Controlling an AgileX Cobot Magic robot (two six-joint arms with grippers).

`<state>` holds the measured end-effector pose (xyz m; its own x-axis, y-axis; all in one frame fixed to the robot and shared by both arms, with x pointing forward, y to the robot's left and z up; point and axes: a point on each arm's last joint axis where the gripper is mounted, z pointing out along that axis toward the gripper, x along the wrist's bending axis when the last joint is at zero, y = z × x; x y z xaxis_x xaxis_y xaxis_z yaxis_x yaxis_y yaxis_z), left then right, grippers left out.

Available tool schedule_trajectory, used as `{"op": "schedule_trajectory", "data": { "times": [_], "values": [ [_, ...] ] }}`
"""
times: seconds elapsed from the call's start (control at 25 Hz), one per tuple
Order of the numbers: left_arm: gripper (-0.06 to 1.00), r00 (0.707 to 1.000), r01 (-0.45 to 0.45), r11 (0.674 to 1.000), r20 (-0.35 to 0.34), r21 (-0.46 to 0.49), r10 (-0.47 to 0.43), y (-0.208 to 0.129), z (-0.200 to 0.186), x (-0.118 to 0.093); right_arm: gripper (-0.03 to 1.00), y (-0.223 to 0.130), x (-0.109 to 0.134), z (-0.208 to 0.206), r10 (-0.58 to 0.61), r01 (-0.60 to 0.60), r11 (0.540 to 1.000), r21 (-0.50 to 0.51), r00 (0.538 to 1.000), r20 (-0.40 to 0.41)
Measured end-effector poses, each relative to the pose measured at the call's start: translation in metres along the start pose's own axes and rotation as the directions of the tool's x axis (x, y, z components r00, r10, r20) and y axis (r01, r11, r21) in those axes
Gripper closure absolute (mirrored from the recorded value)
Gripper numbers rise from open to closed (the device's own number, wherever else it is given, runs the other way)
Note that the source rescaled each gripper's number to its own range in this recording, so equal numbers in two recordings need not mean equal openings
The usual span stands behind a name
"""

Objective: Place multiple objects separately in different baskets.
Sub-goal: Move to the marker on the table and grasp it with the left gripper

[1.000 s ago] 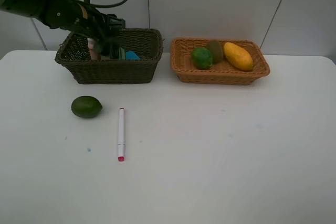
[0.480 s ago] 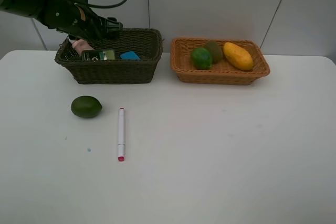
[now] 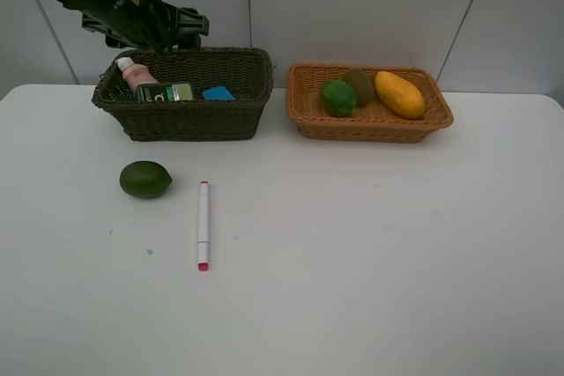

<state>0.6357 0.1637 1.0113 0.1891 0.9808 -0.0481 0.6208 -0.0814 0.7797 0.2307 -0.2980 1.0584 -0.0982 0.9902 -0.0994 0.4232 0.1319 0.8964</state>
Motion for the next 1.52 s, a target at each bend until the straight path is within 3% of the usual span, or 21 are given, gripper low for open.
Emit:
{"op": "schedule_trajectory", "data": {
  "times": [0.44,0.8,1.12,1.52],
  "values": [
    [-0.06,0.998,0.058,0.983,-0.005,0.172,-0.058,-0.007,-0.052,-0.051,-0.03,0.000,0.000,0.000,0.000,0.000,1.000,0.000,1.000,0.000],
    [-0.06,0.986,0.167,0.913,-0.061,0.371,-0.155,-0.037,-0.070,-0.090,-0.03,0.000,0.000,0.000,0.000,0.000,1.000,0.000,1.000,0.000],
    [-0.06,0.986,0.169,0.881,-0.063,0.441,-0.157,-0.049,-0.075,-0.104,-0.03,0.000,0.000,0.000,0.000,0.000,1.000,0.000,1.000,0.000],
    [-0.06,0.978,0.208,0.815,-0.091,0.541,-0.189,-0.089,-0.039,-0.111,-0.03,0.000,0.000,0.000,0.000,0.000,1.000,0.000,1.000,0.000]
  ]
}}
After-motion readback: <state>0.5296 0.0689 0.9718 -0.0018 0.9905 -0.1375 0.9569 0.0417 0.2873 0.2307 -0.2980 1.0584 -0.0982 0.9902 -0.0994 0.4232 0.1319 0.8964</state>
